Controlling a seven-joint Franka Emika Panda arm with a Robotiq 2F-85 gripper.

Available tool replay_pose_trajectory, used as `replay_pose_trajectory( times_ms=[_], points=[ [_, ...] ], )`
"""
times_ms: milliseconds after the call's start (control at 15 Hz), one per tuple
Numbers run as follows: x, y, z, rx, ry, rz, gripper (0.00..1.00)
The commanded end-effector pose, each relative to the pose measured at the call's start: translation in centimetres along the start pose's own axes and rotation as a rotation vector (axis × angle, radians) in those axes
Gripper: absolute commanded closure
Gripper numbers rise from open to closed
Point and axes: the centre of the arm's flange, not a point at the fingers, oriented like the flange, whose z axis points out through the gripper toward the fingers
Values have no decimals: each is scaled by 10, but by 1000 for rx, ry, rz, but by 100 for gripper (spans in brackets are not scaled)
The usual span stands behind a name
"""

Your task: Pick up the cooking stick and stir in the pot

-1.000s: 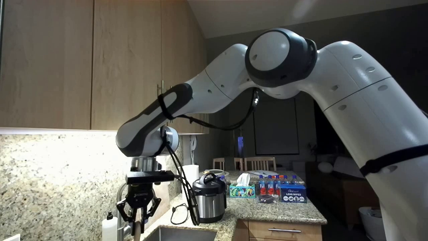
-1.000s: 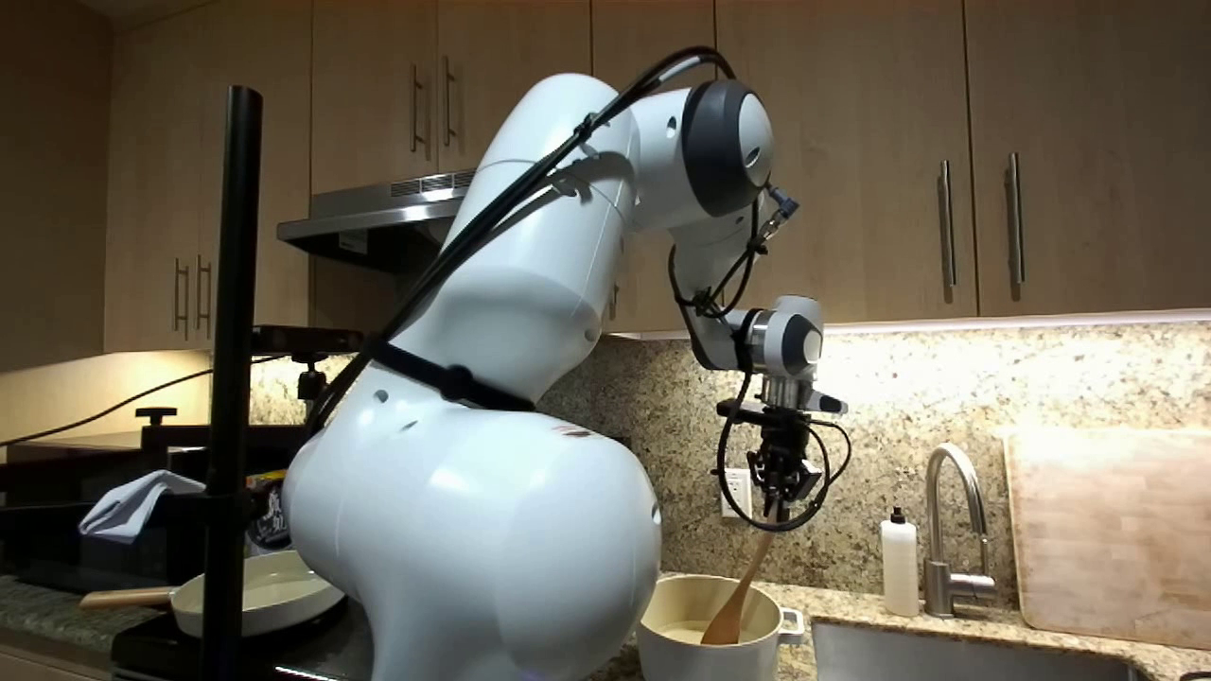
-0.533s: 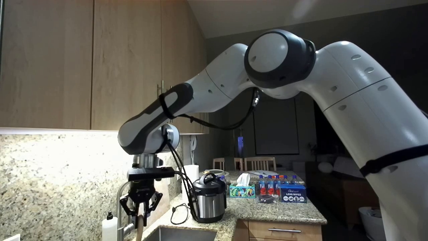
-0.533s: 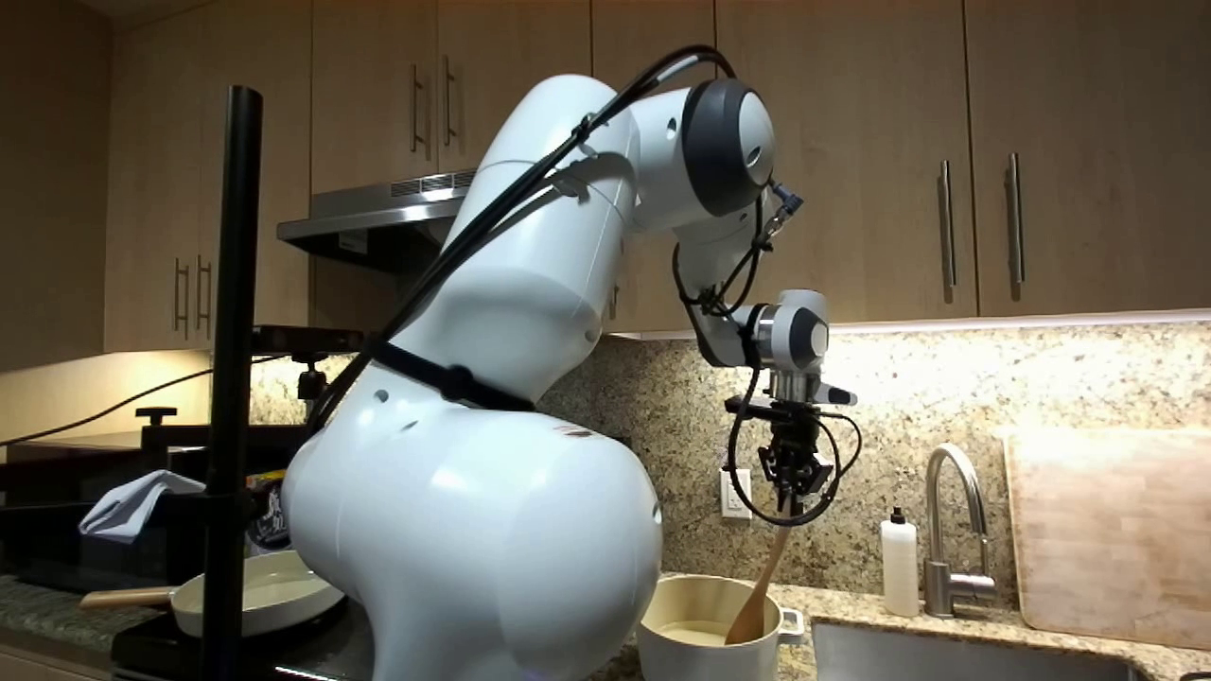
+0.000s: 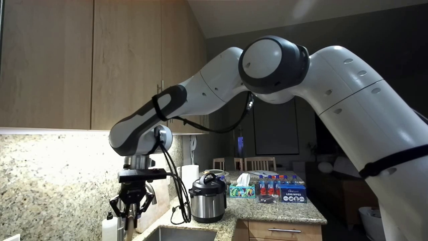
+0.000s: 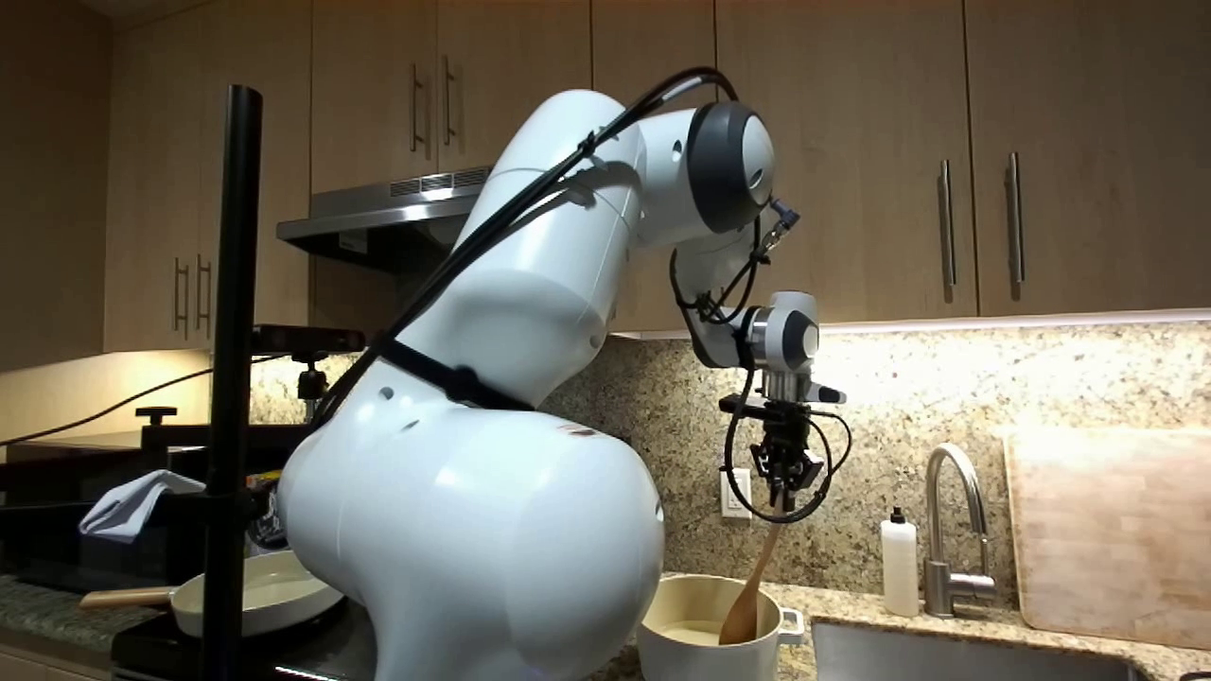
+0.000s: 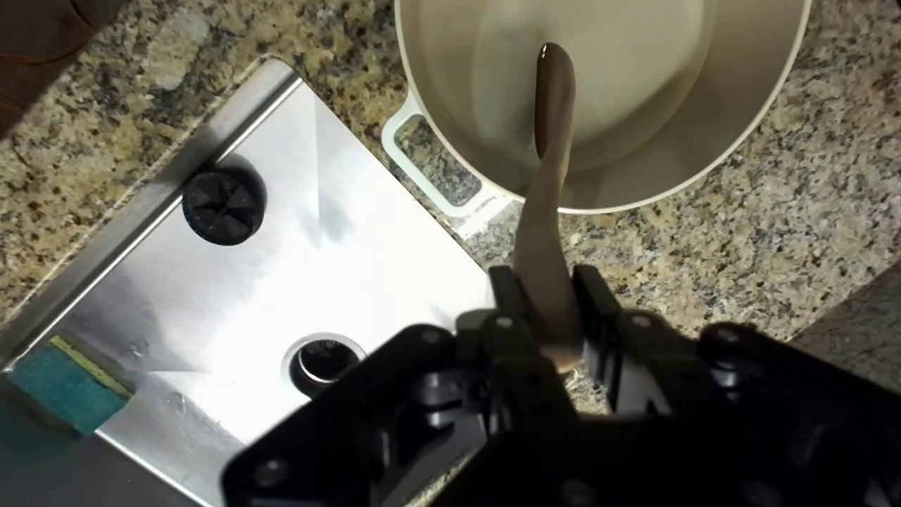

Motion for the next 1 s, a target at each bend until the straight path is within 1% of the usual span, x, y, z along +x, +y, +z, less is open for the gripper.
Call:
replay_pose_trajectory(
  times_ms=[0, 533, 667, 933],
  points=[
    [5, -16, 3, 0, 11, -47, 90],
    [-1, -53, 7, -5, 25, -158, 90],
    [-4, -57, 13, -1, 3, -204, 90],
    [-15, -58, 20, -1, -5, -270, 90]
  ],
)
